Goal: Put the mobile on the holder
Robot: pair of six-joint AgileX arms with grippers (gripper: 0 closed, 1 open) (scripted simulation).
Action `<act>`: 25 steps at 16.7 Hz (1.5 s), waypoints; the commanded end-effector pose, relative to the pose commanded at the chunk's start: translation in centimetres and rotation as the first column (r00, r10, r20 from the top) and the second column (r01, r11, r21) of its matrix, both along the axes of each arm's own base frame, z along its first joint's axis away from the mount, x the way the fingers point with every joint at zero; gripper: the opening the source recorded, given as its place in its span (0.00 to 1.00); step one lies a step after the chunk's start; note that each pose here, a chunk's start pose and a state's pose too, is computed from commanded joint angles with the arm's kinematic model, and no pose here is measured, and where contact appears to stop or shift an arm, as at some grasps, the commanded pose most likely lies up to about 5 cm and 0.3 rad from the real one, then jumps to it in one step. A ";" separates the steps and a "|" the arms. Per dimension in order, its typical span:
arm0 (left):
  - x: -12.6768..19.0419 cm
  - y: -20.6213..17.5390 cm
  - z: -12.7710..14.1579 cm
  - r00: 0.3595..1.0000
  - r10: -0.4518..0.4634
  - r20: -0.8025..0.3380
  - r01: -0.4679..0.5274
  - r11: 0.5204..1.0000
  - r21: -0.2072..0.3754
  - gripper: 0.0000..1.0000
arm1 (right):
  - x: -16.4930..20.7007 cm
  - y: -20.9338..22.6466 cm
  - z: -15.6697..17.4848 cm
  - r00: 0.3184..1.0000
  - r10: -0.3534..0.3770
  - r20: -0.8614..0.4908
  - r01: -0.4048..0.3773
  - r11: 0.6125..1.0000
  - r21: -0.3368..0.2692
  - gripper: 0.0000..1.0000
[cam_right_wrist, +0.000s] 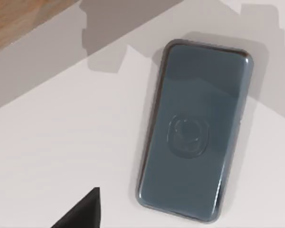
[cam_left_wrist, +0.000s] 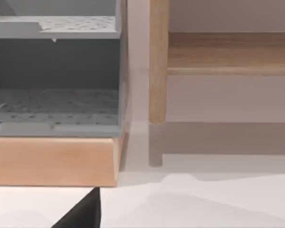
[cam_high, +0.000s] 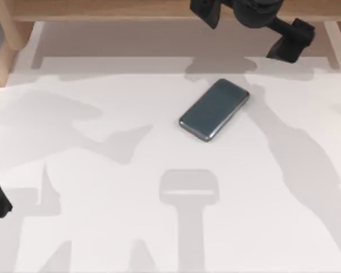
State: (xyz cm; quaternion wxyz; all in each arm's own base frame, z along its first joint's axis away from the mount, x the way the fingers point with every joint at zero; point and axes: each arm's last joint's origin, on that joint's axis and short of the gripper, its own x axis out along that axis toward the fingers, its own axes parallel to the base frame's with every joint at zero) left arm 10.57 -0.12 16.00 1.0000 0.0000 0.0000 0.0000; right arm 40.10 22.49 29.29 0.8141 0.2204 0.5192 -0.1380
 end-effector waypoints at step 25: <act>0.0 0.0 0.0 1.000 0.000 0.000 0.000 1.000 0.000 1.00 | 3.0 8.8 -18.7 0.967 -0.208 -0.145 0.184 0.969 -0.163 1.00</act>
